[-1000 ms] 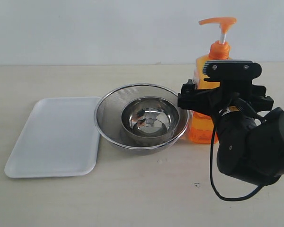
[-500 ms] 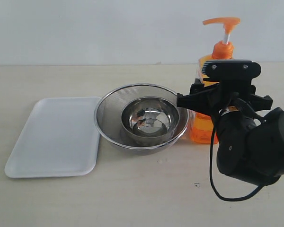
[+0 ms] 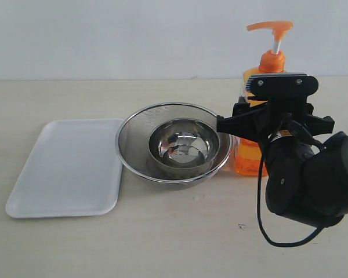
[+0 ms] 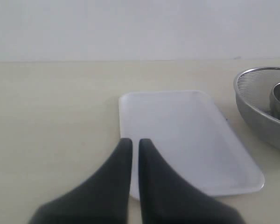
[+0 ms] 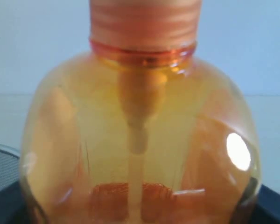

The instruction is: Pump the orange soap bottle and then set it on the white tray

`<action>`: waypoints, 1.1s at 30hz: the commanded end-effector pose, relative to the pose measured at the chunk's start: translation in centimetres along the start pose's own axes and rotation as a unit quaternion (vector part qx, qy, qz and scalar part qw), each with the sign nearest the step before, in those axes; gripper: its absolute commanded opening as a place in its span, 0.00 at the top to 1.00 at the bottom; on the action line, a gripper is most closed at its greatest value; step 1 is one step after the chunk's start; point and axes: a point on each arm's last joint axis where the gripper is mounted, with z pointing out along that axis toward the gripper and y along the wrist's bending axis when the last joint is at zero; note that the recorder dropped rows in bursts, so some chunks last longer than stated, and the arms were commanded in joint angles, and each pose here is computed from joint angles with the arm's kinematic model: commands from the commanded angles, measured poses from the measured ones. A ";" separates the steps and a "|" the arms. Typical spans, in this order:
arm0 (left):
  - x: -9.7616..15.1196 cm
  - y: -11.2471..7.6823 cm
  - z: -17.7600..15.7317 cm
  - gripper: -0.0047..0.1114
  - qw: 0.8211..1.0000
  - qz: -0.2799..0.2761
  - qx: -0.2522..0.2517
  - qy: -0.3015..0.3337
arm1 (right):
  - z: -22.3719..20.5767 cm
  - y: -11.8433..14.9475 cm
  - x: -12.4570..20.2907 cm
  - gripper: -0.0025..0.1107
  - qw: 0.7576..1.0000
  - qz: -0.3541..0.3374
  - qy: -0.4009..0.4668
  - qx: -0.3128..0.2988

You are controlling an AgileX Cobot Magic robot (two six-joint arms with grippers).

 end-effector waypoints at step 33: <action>0.1 0.0 0.0 0.92 1.000 0.000 0.000 0.000 | -5.7 -2.2 -12.3 0.98 0.980 0.012 -0.188 -0.063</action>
